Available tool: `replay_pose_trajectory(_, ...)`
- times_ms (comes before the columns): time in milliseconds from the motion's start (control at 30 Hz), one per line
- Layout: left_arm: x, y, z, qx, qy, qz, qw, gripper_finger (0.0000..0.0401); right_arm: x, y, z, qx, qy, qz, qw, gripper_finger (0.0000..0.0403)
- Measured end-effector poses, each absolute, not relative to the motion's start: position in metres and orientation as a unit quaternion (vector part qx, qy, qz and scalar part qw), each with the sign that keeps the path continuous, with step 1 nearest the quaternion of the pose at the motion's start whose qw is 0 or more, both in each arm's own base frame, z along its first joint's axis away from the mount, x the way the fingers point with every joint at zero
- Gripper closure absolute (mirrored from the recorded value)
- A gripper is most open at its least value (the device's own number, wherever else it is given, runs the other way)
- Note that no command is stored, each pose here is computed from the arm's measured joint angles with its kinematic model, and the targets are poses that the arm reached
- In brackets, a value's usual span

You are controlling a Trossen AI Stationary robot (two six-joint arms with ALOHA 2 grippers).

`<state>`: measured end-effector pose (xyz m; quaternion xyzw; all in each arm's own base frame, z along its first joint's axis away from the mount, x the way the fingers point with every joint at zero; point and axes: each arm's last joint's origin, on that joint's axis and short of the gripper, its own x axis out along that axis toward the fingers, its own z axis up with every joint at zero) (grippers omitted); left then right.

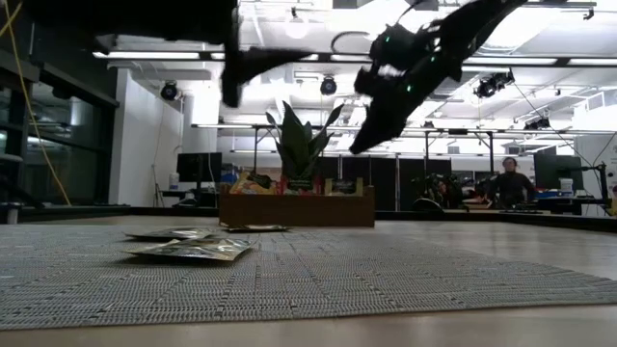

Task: Pick & Place Tea
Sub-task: Put the yellow tea bag into the right section of the wooden organizer

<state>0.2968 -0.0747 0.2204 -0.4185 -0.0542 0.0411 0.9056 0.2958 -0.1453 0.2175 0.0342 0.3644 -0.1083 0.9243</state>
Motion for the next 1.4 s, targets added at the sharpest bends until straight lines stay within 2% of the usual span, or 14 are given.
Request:
replay_pose_trajectory(167, 0.278, -0.079, 0.21, -0.394, 0.035, 0.122, 0.91, 0.0126, 0.288, -0.13, 0.244, 0.054, 0.325, -0.08, 0.941, 0.0235)
replay_pose_trajectory(400, 0.259, -0.076, 0.198, -0.369, 0.142, 0.18, 0.901, 0.0126, 0.291, -0.093, 0.265, 0.102, 0.288, -0.042, 0.951, 0.0263)
replay_pose_trajectory(500, 0.252, -0.073, 0.191, -0.374, 0.174, 0.218, 0.884, 0.0126, 0.298, -0.073, 0.266, 0.114, 0.287, -0.018, 0.951, 0.029)
replay_pose_trajectory(667, 0.249, -0.072, 0.185, -0.39, 0.193, 0.242, 0.867, 0.0126, 0.313, -0.043, 0.255, 0.105, 0.298, 0.004, 0.949, 0.0377)
replay_pose_trajectory(733, 0.247, -0.071, 0.184, -0.393, 0.201, 0.249, 0.862, 0.0126, 0.319, -0.036, 0.25, 0.101, 0.296, -0.001, 0.95, 0.0394)
replay_pose_trajectory(1167, 0.234, -0.068, 0.169, -0.429, 0.266, 0.303, 0.808, 0.0126, 0.357, -0.026, 0.188, 0.208, 0.328, -0.038, 0.921, 0.0402)
replay_pose_trajectory(1400, 0.234, -0.068, 0.168, -0.435, 0.276, 0.299, 0.803, 0.0126, 0.38, -0.02, 0.165, 0.237, 0.352, -0.016, 0.905, 0.0402)
